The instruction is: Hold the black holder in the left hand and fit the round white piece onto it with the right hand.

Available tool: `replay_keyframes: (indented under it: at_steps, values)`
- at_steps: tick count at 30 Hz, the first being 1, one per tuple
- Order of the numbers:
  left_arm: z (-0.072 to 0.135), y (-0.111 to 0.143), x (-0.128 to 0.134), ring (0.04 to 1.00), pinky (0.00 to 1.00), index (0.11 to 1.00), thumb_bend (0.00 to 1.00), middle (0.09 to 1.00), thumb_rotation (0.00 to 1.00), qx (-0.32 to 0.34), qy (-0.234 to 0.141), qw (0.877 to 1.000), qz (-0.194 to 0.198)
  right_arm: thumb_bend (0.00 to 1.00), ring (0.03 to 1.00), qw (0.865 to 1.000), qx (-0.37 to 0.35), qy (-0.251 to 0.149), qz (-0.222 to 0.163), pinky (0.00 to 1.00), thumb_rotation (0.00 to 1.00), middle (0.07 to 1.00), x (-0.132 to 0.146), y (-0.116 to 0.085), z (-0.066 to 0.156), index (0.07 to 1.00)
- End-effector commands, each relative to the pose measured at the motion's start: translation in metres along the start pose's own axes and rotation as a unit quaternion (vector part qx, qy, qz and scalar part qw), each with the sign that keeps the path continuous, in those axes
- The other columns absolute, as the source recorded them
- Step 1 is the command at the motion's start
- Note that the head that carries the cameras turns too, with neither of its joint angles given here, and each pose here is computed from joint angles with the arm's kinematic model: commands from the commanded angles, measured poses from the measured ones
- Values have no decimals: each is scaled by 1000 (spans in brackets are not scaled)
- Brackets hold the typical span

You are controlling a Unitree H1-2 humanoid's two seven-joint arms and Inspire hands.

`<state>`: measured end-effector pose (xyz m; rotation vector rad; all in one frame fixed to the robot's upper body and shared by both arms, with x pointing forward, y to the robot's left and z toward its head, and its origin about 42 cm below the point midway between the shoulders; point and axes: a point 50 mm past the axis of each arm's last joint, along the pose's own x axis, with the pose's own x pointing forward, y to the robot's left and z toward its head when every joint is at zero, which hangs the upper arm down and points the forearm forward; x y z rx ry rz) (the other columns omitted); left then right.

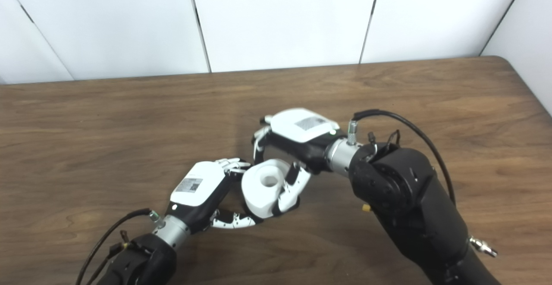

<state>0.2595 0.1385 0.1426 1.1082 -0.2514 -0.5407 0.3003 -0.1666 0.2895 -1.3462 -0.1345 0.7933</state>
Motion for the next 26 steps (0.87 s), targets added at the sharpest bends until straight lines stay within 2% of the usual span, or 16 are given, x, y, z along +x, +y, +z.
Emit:
replay_keyframes:
  at_steps: [1, 10, 23, 26]
  values:
    - [-3, -11, -4, 870, 857, 488, 515, 810, 50, 2, 7, 999, -39, 1000, 1000, 1000, -16, -4, -20, 1000, 387, 893, -2, -22, 3, 658]
    - [-2, -11, -4, 870, 858, 488, 515, 814, 50, 2, 8, 999, -39, 1000, 1000, 1000, -28, 0, 11, 1000, 397, 940, -2, -30, 4, 722]
    - [0, -11, -3, 877, 854, 488, 514, 818, 50, 3, 11, 999, -43, 1000, 1000, 999, -27, -2, 16, 1000, 389, 955, -2, -36, 5, 730]
    - [-1, -11, -3, 874, 854, 488, 514, 816, 51, 5, 10, 999, -42, 1000, 1000, 999, -30, -3, 18, 1000, 413, 961, -3, -40, 6, 743]
